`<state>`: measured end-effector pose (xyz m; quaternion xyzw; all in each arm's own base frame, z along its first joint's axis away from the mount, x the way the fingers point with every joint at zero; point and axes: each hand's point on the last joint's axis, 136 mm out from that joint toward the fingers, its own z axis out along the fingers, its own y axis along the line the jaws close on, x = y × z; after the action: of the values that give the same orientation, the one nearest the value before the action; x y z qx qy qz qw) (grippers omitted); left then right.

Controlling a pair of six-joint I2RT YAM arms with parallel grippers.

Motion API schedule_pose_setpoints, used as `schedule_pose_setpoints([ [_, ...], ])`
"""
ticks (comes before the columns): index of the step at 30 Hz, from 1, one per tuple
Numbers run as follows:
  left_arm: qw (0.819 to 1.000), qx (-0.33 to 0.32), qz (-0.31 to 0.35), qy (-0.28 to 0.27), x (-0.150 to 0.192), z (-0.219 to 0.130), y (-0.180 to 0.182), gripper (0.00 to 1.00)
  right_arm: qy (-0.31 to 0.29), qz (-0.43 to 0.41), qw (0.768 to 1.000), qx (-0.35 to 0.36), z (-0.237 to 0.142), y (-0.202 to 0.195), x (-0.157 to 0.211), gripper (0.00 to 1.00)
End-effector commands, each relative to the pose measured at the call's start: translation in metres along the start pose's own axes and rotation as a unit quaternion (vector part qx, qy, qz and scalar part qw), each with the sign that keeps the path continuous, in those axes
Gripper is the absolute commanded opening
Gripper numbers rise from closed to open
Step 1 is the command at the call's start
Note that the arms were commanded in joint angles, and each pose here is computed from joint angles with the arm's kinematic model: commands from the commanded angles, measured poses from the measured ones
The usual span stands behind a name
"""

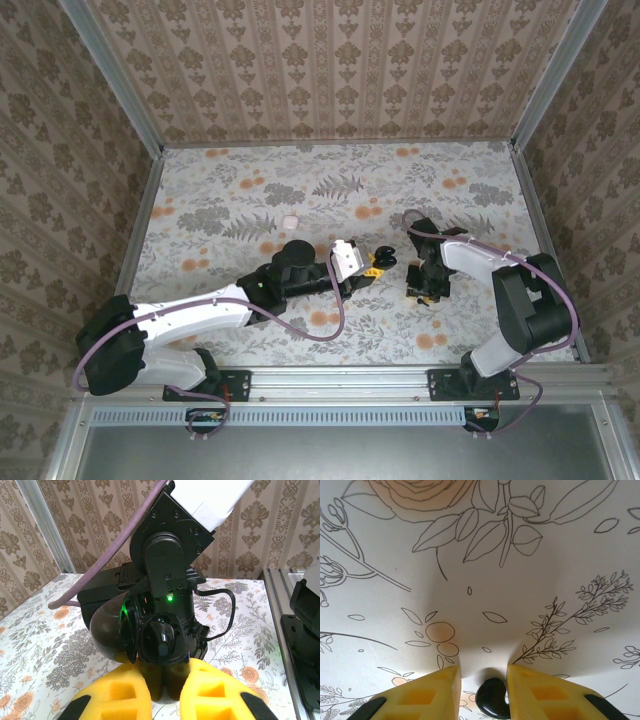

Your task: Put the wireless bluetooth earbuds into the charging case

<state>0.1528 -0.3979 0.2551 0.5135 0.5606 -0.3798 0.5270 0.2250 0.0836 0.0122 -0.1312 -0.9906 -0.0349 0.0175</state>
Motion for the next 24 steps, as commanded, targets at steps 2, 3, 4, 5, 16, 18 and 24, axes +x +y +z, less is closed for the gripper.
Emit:
schedule_pose_setpoints([
  [2,1.0,-0.006,0.016,-0.017,-0.014,-0.004,0.002,0.0,0.02,-0.015,1.0,0.007,0.002,-0.002,0.012,0.3],
  [3,1.0,-0.006,0.015,-0.017,-0.014,-0.004,0.002,0.0,0.021,-0.013,1.0,0.005,0.002,-0.001,0.013,0.31],
  [4,1.0,-0.006,0.015,-0.016,-0.014,-0.004,0.002,0.0,0.023,-0.013,1.0,0.003,0.002,0.0,0.015,0.31],
  [5,1.0,-0.006,0.015,-0.017,-0.014,-0.004,0.002,0.0,0.025,-0.011,1.0,0.001,0.001,0.0,0.017,0.32],
  [16,1.0,-0.002,0.014,-0.017,-0.015,-0.002,0.001,0.0,0.029,-0.001,1.0,-0.011,-0.009,0.0,0.032,0.37],
  [18,1.0,-0.001,0.013,-0.017,-0.015,-0.001,0.002,0.0,0.024,0.0,1.0,-0.012,-0.012,-0.001,0.031,0.37],
  [24,1.0,0.002,0.012,-0.019,-0.016,0.0,0.001,0.0,0.013,-0.001,1.0,-0.014,-0.016,0.002,0.026,0.37],
])
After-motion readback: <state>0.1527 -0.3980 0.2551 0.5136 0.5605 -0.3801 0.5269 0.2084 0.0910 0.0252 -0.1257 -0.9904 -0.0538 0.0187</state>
